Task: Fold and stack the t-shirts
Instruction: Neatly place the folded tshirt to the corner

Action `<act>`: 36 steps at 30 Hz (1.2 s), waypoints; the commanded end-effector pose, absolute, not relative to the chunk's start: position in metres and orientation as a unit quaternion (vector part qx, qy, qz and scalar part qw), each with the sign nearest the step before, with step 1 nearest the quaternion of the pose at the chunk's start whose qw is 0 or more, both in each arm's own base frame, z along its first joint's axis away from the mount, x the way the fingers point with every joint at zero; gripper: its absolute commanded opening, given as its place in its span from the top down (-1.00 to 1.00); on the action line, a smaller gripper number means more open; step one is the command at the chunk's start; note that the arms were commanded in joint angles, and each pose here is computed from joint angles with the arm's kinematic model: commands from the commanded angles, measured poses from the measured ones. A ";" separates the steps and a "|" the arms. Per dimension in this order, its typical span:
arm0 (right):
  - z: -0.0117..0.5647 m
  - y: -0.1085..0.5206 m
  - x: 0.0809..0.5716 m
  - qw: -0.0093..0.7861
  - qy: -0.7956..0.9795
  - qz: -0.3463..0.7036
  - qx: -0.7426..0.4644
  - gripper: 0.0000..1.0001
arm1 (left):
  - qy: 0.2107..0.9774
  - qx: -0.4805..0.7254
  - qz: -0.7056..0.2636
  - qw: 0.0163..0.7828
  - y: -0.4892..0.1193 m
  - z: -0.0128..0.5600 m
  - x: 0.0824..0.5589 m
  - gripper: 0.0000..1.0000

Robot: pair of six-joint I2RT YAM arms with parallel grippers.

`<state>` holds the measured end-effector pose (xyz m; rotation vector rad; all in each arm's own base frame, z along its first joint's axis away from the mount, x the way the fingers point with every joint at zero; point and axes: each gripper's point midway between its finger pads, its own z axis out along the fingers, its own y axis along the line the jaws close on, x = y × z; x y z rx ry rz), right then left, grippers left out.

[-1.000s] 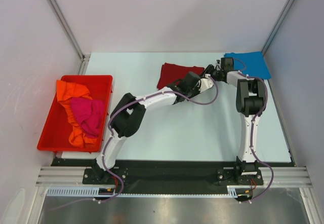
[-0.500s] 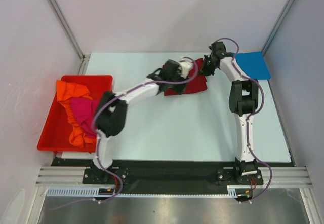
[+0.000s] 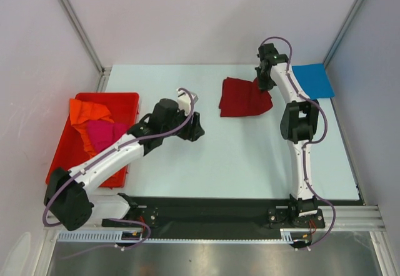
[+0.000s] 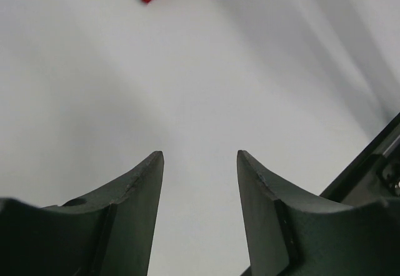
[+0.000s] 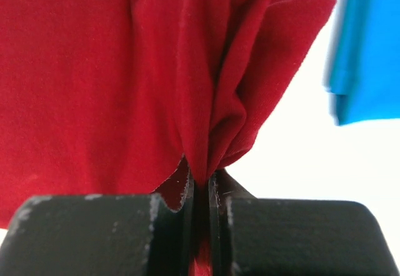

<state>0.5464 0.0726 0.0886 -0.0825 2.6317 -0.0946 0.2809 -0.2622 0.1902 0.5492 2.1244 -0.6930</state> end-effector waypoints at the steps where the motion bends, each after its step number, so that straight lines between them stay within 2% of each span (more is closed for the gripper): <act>1: 0.158 0.035 0.553 0.305 0.944 -0.120 -0.045 1.00 | 0.851 0.223 -0.263 0.396 -0.248 0.178 0.267 -0.12; 10: 0.201 -0.001 0.567 0.355 0.911 -0.192 -0.085 1.00 | 0.876 0.232 -0.236 0.352 -0.242 0.141 0.263 -0.11; 22: 0.243 -0.023 0.605 0.415 0.861 -0.271 -0.117 1.00 | 0.893 0.224 -0.213 0.327 -0.243 0.125 0.287 -0.08; 36: 0.275 -0.042 0.604 0.439 0.840 -0.307 -0.091 1.00 | 0.904 0.200 -0.204 0.319 -0.230 0.118 0.302 -0.07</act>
